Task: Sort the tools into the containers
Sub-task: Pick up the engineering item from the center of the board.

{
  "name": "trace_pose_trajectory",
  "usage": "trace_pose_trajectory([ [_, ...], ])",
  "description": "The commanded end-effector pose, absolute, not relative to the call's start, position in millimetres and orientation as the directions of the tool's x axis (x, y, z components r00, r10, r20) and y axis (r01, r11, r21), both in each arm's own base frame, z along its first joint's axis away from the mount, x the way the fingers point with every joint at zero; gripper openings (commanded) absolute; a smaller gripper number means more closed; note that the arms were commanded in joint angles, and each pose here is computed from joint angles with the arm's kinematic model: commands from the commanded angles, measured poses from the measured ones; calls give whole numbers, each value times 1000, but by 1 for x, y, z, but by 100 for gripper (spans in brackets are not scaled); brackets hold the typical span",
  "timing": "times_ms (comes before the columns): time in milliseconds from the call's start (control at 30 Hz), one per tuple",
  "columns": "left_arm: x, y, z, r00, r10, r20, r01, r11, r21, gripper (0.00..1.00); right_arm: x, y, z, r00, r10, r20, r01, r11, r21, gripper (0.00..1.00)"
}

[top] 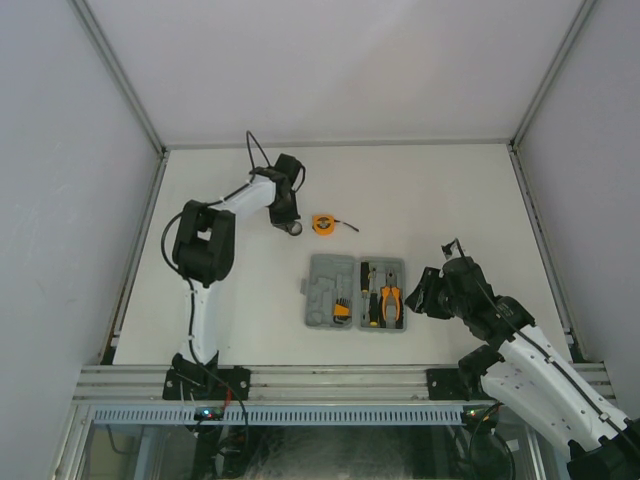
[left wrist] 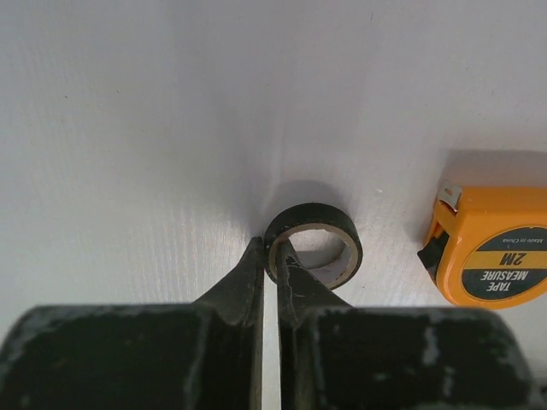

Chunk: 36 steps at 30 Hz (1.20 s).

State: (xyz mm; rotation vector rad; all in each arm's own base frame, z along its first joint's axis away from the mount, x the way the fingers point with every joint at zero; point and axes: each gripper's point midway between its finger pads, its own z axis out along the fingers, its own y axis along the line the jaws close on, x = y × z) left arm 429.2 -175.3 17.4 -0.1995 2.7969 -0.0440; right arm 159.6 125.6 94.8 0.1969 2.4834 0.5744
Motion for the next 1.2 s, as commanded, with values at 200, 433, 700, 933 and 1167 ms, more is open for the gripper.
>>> trace_pose_trajectory([
  [200,419,-159,47,-896,-142,-421,-130,990,-57,0,174,127,120,-764,303,-569,-4,881,473,42],
  [433,397,-146,97,-830,-164,-533,-134,986,-95,0,184,117,128,-712,375,-594,52,871,488,43],
  [700,359,-152,137,-778,-161,-608,-103,986,-131,0,194,100,134,-654,382,-653,70,890,451,42],
  [933,318,-183,150,-743,-56,-667,14,995,-99,0,193,101,131,-657,404,-636,85,878,471,42],
  [1167,268,-225,146,-719,91,-689,214,972,-95,0,188,119,126,-716,370,-592,22,860,511,42],
])
